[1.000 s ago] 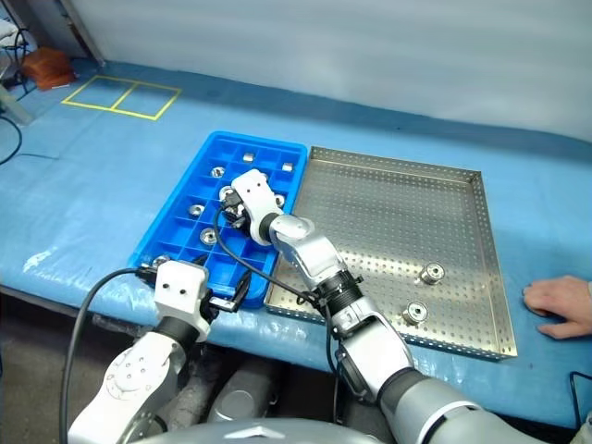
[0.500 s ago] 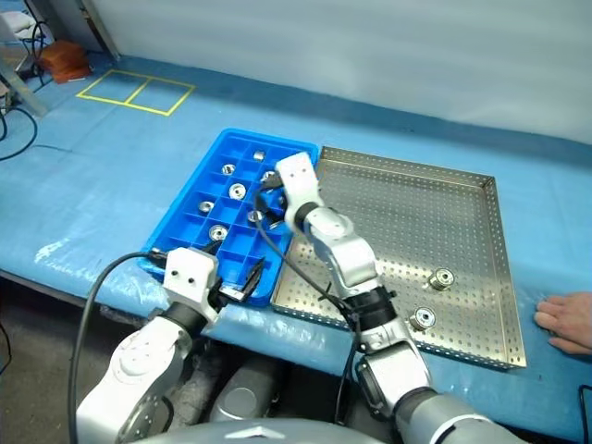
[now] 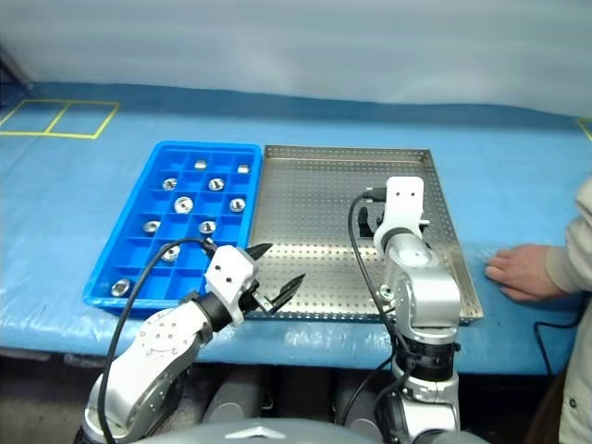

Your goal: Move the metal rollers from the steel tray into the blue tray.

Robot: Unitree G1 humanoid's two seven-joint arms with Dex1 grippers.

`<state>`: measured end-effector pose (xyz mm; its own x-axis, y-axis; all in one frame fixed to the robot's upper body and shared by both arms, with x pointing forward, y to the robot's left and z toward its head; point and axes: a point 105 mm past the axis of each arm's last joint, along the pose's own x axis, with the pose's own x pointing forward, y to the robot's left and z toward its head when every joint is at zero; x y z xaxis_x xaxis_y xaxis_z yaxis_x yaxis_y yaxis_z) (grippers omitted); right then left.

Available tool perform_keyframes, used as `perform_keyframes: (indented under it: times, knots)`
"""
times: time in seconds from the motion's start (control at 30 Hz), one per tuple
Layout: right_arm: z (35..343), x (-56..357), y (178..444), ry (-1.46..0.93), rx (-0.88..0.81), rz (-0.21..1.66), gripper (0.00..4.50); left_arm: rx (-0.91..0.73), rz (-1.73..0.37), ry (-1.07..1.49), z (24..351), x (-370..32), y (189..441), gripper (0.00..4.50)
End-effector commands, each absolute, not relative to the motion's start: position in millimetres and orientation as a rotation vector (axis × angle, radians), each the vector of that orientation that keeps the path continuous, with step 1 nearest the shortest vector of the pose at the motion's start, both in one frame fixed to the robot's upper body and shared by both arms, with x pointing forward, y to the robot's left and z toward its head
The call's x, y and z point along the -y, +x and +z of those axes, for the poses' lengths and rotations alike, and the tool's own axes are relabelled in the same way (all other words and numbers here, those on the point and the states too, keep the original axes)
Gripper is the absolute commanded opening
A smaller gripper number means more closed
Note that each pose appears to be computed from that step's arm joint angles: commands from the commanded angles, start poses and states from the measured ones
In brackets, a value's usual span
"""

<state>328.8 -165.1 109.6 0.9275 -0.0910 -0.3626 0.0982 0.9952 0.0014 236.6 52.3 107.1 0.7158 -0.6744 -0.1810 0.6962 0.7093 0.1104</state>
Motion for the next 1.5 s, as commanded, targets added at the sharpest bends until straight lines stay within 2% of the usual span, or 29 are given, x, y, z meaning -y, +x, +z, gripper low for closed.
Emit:
perform_keyframes:
  times: [0.03, 0.27, 0.57, 0.67, 0.87, 0.9, 1.07, 1.2, 1.5]
  knots:
    - [112, 168, 318, 0.044, -0.364, -0.129, 4.45, -0.121, -0.798, 0.174, 109, -48, 236, 4.50]
    - [89, 164, 307, 0.112, -0.447, -0.112, 4.45, -0.121, -0.823, 0.177, 108, -45, 237, 4.50]
    - [69, 168, 318, 0.124, -0.475, -0.119, 4.45, -0.125, -0.821, 0.172, 106, -45, 236, 4.50]
    - [68, 168, 323, 0.130, -0.470, -0.127, 3.85, -0.125, -0.811, 0.170, 107, -46, 236, 4.50]
    - [72, 162, 328, 0.105, -0.451, -0.093, 1.87, -0.123, -0.785, 0.171, 107, -49, 236, 4.50]
    - [74, 160, 329, 0.097, -0.446, -0.083, 1.70, -0.122, -0.780, 0.171, 107, -50, 236, 4.50]
    - [97, 130, 338, 0.076, -0.384, 0.051, 1.70, -0.112, -0.716, 0.165, 109, -58, 239, 4.50]
    - [122, 84, 344, 0.018, -0.329, 0.275, 1.70, -0.113, -0.648, 0.182, 107, -71, 239, 4.50]
    - [154, -6, 337, -0.059, -0.254, 0.636, 1.70, -0.127, -0.522, 0.177, 110, -99, 229, 4.50]
